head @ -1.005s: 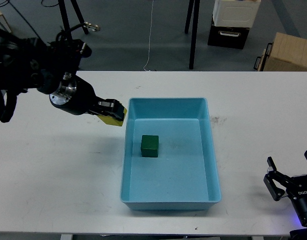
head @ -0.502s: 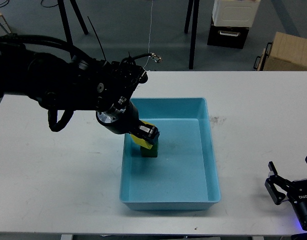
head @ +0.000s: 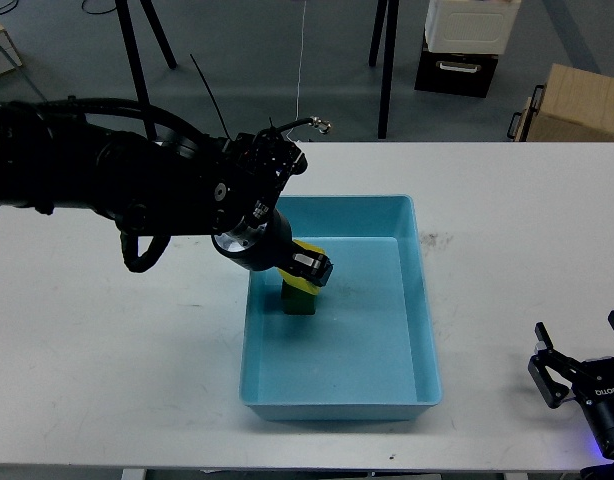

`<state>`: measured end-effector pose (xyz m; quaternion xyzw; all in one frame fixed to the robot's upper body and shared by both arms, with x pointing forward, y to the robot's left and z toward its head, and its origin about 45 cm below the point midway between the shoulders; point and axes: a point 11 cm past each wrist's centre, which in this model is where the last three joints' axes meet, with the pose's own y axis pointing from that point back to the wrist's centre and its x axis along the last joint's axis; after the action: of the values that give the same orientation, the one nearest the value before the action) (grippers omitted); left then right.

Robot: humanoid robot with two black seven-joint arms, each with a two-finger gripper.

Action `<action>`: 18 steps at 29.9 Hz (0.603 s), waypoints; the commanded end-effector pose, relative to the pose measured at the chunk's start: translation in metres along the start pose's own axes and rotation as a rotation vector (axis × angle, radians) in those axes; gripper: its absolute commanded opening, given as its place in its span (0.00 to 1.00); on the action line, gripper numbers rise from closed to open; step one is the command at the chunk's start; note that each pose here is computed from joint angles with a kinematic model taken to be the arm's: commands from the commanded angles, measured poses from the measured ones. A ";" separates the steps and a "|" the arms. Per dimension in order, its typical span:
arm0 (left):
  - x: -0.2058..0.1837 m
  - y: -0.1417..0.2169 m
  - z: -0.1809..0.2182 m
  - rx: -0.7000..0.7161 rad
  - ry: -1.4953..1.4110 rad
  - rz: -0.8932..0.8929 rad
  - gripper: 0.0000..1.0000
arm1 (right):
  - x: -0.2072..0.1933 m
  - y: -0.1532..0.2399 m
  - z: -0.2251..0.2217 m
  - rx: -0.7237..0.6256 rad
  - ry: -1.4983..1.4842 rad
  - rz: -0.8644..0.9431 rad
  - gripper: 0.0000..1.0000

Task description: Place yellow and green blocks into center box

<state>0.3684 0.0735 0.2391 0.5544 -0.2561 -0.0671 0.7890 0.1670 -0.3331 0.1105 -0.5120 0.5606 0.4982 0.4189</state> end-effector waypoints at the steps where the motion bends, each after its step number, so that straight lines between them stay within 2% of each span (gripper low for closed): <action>1: 0.003 0.001 0.001 -0.012 0.001 0.008 0.81 | 0.000 0.001 -0.001 0.002 0.000 0.000 1.00; 7: 0.027 0.016 -0.007 -0.029 0.031 0.098 0.83 | 0.000 0.001 -0.001 0.003 0.001 -0.002 1.00; 10: 0.065 0.049 -0.017 -0.095 0.118 0.257 0.84 | -0.001 0.000 -0.003 0.010 0.003 -0.007 1.00; 14: 0.112 0.103 -0.026 -0.230 0.241 0.476 0.86 | -0.009 -0.008 -0.010 0.025 0.013 -0.035 1.00; 18: 0.130 0.129 -0.063 -0.430 0.482 0.657 0.93 | -0.024 -0.025 -0.019 0.043 0.030 -0.092 1.00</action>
<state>0.4698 0.1005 0.3694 0.3467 -0.2506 0.1961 0.8824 0.1831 -0.3441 0.1244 -0.5248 0.5585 0.4719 0.4360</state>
